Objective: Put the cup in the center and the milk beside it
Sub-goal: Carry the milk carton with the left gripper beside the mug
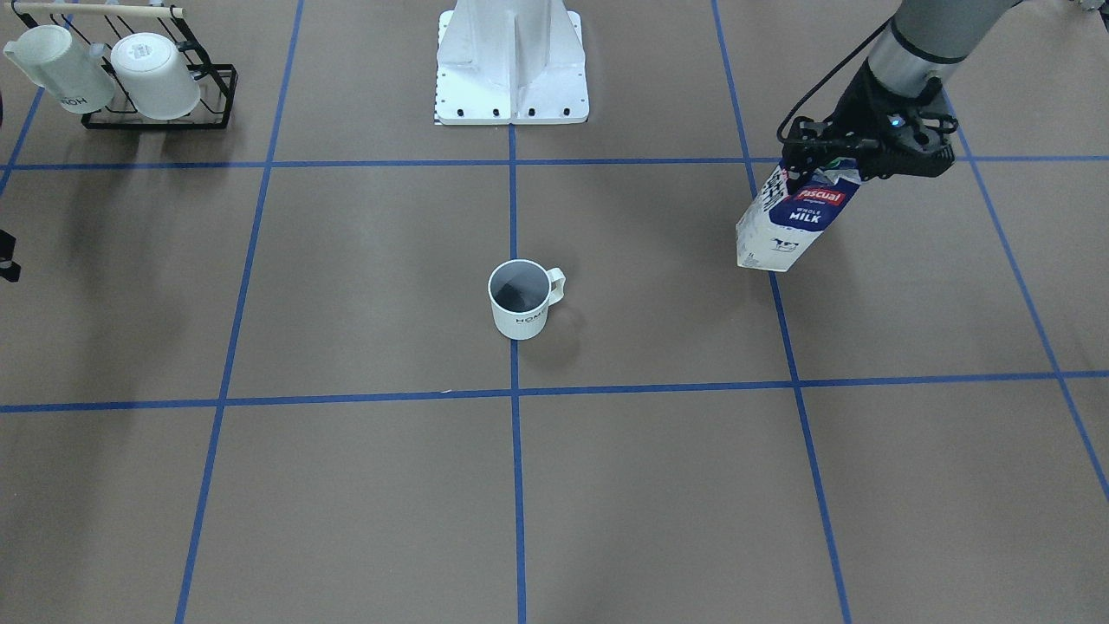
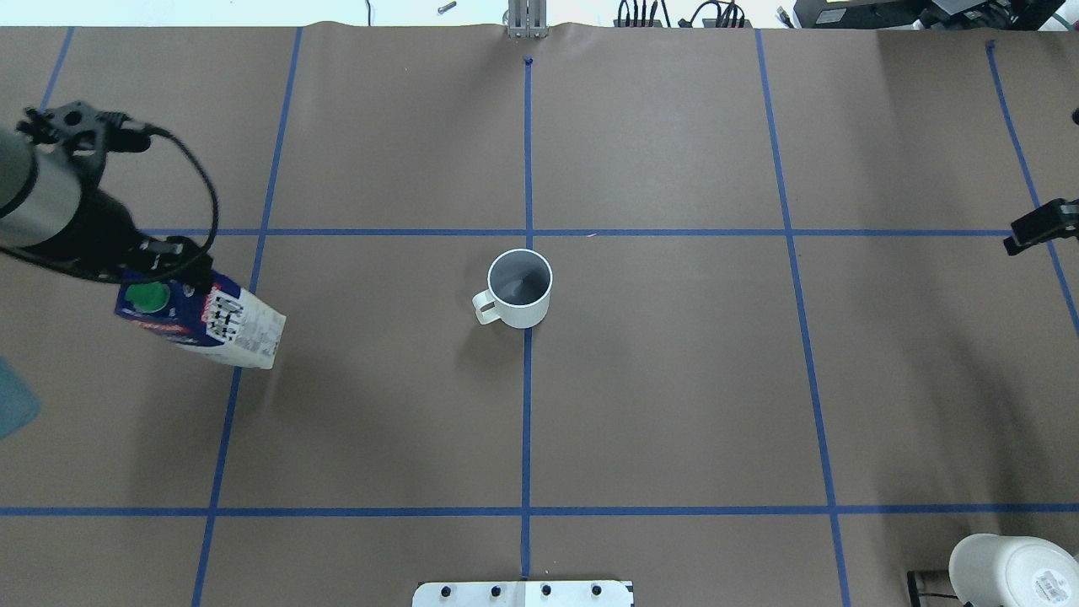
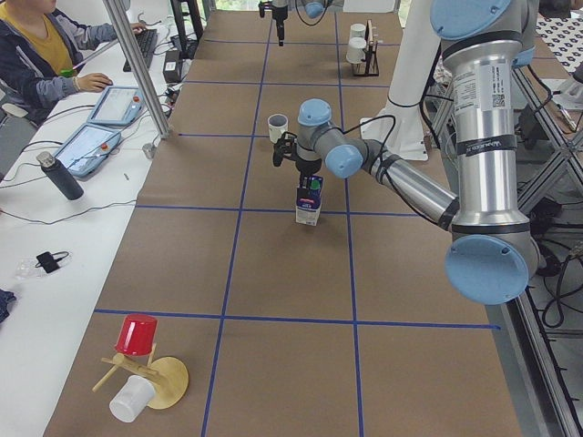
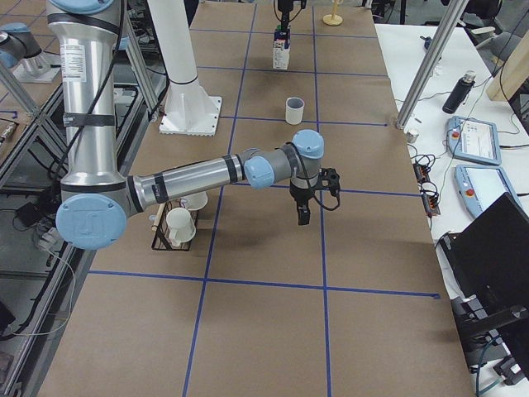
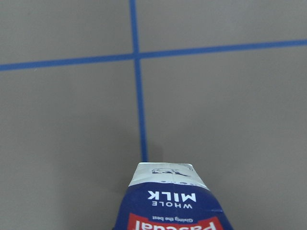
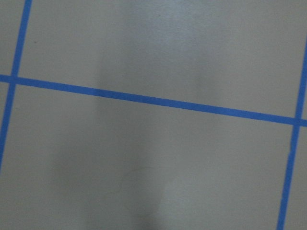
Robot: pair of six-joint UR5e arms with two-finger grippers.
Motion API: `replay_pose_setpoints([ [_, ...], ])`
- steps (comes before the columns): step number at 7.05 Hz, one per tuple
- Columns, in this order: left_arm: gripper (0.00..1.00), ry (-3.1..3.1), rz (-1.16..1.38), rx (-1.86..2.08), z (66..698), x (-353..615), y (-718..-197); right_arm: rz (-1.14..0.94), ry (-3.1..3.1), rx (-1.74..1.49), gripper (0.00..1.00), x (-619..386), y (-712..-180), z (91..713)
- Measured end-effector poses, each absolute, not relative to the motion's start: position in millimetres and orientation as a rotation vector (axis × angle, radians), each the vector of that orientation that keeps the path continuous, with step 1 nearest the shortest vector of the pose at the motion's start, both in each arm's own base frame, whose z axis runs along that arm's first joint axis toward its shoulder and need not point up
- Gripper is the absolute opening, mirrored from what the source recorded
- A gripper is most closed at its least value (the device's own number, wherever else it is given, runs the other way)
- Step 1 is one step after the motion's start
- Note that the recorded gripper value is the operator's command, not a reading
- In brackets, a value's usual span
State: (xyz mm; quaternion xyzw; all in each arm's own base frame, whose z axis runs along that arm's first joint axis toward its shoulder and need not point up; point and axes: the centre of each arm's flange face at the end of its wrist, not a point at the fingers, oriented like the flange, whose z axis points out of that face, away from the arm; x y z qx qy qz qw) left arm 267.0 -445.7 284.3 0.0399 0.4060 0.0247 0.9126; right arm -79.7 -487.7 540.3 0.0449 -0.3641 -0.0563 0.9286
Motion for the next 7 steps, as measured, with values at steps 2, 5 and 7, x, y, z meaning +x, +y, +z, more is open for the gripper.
replay_pose_setpoints([
  [2, 0.41, 0.826, -0.001, 0.044, 219, 319, -504, -0.086, -0.733, 0.079, 1.00, -34, -477, 579],
  [5, 0.42, 0.816, -0.028, 0.040, 158, 381, -568, -0.066, -0.752, 0.061, 1.00, -22, -472, 594],
  [7, 0.43, 0.832, -0.046, 0.035, 140, 427, -593, -0.065, -0.771, 0.052, 1.00, -22, -467, 596],
])
